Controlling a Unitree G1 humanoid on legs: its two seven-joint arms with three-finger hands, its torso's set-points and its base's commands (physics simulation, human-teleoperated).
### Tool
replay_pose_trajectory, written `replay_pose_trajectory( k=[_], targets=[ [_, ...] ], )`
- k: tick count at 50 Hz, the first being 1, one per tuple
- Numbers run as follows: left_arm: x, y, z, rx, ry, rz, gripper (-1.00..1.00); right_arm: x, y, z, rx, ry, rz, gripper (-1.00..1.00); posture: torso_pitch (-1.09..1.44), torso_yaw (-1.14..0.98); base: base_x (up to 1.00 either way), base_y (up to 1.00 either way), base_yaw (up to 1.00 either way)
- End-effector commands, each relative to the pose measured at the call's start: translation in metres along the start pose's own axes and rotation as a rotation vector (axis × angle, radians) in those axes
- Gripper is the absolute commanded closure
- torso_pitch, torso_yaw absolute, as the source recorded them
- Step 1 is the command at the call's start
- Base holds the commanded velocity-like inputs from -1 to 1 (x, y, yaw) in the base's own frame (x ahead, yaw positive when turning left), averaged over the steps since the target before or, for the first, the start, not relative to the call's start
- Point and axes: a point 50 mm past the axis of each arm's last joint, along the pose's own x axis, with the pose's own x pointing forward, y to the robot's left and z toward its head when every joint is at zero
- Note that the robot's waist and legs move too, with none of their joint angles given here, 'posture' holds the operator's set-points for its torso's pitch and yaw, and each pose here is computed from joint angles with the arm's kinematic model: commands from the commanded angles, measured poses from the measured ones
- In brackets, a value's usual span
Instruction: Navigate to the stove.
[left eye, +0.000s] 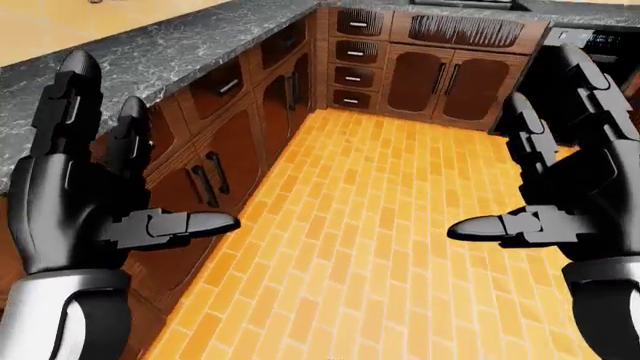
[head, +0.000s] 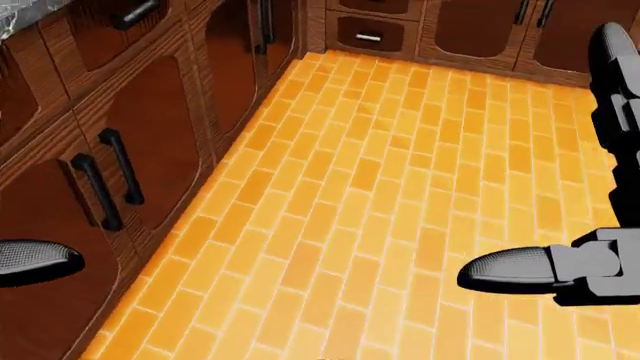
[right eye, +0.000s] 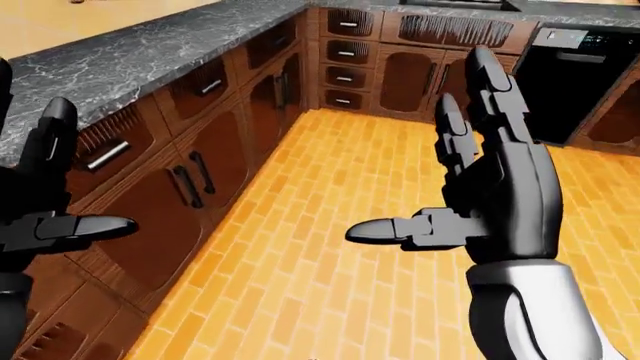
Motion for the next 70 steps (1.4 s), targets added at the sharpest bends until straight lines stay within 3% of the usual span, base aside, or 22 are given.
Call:
replay_pose_trajectory(
  k=[1, 51, 60, 70],
  targets=[
    [-0.001, -0.002, 0.008, 0.000, -0.053, -0.017, -1.00, 0.000, -0.002, 0.008, -0.005, -0.059, -0.013, -1.00, 0.00, 0.00, 0.00, 0.00, -1.00],
    [0.000, -0.002, 0.003, 0.005, -0.046, -0.015, -1.00, 0.000, -0.004, 0.005, 0.005, -0.052, -0.028, -1.00, 0.00, 0.00, 0.00, 0.00, -1.00],
    [-0.001, -0.002, 0.003, 0.005, -0.045, -0.014, -1.00, 0.001, -0.005, -0.005, -0.006, -0.004, -0.062, -1.00, 0.00, 0.00, 0.00, 0.00, -0.09],
    [-0.001, -0.001, 0.003, 0.005, -0.042, -0.013, -1.00, 0.000, -0.003, -0.003, -0.016, -0.008, -0.030, -1.00, 0.00, 0.00, 0.00, 0.00, 0.00]
  ],
)
